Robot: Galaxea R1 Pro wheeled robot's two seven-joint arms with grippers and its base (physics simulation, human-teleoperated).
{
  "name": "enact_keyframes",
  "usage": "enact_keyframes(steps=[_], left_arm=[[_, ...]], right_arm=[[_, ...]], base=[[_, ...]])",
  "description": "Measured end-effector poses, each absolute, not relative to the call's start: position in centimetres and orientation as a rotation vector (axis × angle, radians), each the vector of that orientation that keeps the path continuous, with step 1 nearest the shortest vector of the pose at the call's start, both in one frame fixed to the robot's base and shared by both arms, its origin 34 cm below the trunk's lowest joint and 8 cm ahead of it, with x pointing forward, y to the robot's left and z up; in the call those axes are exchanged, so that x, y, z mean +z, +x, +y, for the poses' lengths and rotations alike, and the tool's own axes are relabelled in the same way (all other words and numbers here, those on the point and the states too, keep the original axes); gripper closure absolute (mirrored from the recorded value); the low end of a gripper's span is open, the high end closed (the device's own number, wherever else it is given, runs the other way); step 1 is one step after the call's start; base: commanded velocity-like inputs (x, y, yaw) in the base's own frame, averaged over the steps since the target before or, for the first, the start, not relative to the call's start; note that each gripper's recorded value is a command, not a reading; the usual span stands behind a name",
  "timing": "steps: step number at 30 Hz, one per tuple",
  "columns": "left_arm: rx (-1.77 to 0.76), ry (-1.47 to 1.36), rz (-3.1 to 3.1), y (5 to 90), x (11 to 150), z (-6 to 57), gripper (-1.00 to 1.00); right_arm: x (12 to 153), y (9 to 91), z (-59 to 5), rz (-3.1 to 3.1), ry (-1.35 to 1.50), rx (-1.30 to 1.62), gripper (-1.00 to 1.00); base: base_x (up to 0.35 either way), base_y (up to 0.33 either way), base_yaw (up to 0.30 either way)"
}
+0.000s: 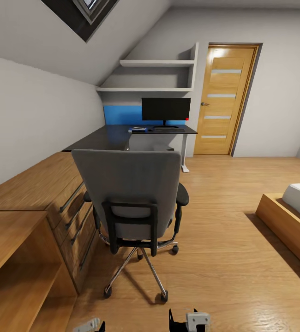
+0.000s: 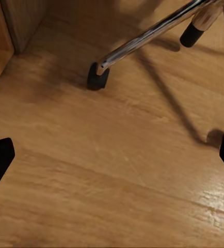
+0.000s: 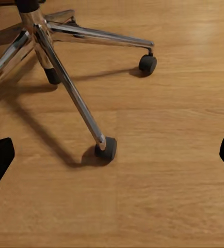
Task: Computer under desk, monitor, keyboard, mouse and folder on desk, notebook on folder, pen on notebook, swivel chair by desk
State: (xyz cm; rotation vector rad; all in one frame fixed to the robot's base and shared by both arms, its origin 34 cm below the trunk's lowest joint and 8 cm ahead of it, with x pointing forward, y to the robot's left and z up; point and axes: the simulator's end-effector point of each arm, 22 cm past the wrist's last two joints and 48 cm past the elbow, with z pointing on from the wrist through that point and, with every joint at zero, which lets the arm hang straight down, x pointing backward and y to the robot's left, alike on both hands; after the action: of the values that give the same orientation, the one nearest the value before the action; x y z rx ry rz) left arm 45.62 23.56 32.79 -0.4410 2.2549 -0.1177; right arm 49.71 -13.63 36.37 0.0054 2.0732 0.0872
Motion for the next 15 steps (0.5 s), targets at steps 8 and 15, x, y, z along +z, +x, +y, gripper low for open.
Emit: enact_keyframes(steps=[8, 15], left_arm=[[-0.059, -0.437, 2.259, 47.5, 34.4, 24.1, -1.0], [-0.056, -0.434, 2.247, 49.7, 36.4, 24.0, -1.0]], right_arm=[[38.0, 52.7, -10.8, 2.154, -0.016, 0.107, -1.0], [40.4, 54.9, -7.2, 2.15, -0.043, 0.153, -1.0]], base=[[0.0, 0.0, 0.0], [0.0, 0.0, 0.0]])
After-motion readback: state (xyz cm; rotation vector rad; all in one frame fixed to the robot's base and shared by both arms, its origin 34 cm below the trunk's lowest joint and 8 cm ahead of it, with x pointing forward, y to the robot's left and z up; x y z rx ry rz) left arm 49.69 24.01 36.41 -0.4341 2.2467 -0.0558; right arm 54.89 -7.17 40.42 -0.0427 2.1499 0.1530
